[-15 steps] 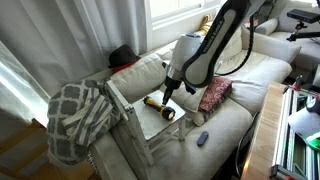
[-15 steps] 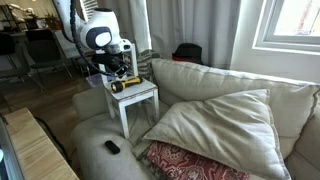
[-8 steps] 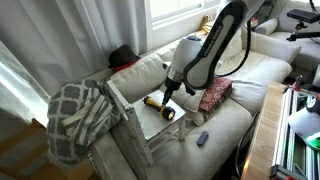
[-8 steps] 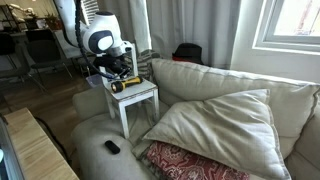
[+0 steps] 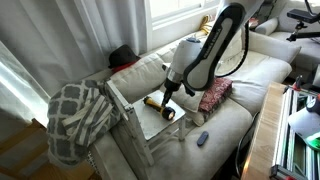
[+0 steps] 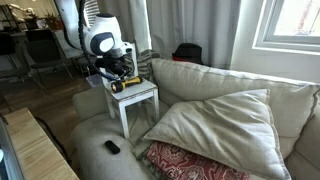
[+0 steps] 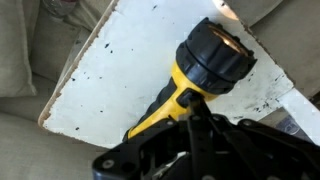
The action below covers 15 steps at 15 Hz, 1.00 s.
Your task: Press the on and off button of the torchlight twice and then flip the torchlight to make it face down on the chair seat
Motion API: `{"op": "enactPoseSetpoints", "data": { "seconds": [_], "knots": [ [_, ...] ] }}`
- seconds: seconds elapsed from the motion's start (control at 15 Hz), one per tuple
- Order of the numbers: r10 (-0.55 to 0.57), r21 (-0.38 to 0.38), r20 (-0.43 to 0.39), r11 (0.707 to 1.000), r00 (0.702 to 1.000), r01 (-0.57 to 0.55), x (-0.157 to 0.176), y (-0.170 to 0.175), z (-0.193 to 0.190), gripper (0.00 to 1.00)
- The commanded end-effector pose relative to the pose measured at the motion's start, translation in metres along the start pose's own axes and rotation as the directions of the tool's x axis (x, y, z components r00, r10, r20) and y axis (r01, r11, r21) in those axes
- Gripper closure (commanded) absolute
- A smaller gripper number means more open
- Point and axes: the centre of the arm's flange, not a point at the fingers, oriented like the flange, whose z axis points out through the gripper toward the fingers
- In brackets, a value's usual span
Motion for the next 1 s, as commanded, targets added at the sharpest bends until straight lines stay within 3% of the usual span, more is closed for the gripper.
{"op": "enactPoseSetpoints", "data": {
  "seconds": [0.0,0.93],
  "knots": [
    [-0.006,-0.001,-0.01,1.0,1.0,0.006,-0.002,0.004,0.006,1.0],
    [-0.019,-0.001,0.007,1.0,1.0,0.019,-0.001,0.004,0.017,1.0]
  ]
}}
